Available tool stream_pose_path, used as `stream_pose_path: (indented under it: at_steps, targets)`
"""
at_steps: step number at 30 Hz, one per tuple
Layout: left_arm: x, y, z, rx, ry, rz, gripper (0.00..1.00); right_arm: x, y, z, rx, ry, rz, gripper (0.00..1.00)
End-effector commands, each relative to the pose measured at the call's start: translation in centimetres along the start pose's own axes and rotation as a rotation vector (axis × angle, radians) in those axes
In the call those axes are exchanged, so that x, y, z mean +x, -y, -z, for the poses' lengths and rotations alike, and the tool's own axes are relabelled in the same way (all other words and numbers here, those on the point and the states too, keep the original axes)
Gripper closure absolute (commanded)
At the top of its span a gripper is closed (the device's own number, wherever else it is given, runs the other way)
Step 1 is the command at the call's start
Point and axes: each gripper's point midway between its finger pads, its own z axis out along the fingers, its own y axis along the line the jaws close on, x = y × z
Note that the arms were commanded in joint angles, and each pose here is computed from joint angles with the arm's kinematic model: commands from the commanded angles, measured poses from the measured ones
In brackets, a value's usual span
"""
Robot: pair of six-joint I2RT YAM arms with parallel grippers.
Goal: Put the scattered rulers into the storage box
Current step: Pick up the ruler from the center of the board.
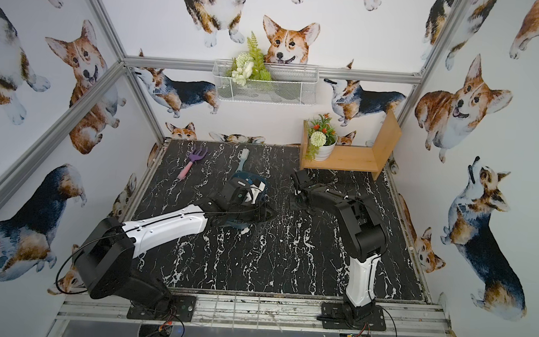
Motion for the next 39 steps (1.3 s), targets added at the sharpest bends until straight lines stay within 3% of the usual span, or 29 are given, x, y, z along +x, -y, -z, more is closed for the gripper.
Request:
stream_pose_path:
  at_steps: [1, 11, 19, 22, 29, 39]
  targets:
    - [-0.3, 1.3, -0.9, 0.03, 0.02, -0.02, 0.58, 6.6, 1.6, 0.4, 0.044, -0.201, -0.025, 0.83]
    - [2.2, 1.6, -3.4, 0.03, -0.015, -0.013, 0.59, 12.5, 1.2, 3.7, 0.011, -0.215, -0.086, 0.81]
    - [3.4, 1.3, -3.5, 0.02, -0.016, -0.009, 0.59, 14.5, 0.3, 6.0, -0.013, -0.211, -0.098, 0.79]
    - [3.7, 0.8, -3.1, 0.011, -0.006, 0.0, 0.59, 14.0, -0.1, 7.2, -0.036, -0.184, -0.101, 0.75]
    - [4.0, 0.6, -2.1, 0.014, 0.014, 0.01, 0.59, 10.4, 0.7, 8.1, 0.001, -0.088, -0.063, 0.49]
    - [3.3, 1.4, 1.0, -0.003, 0.069, -0.017, 0.58, 6.4, -0.6, 6.0, -0.111, -0.072, -0.078, 0.38]
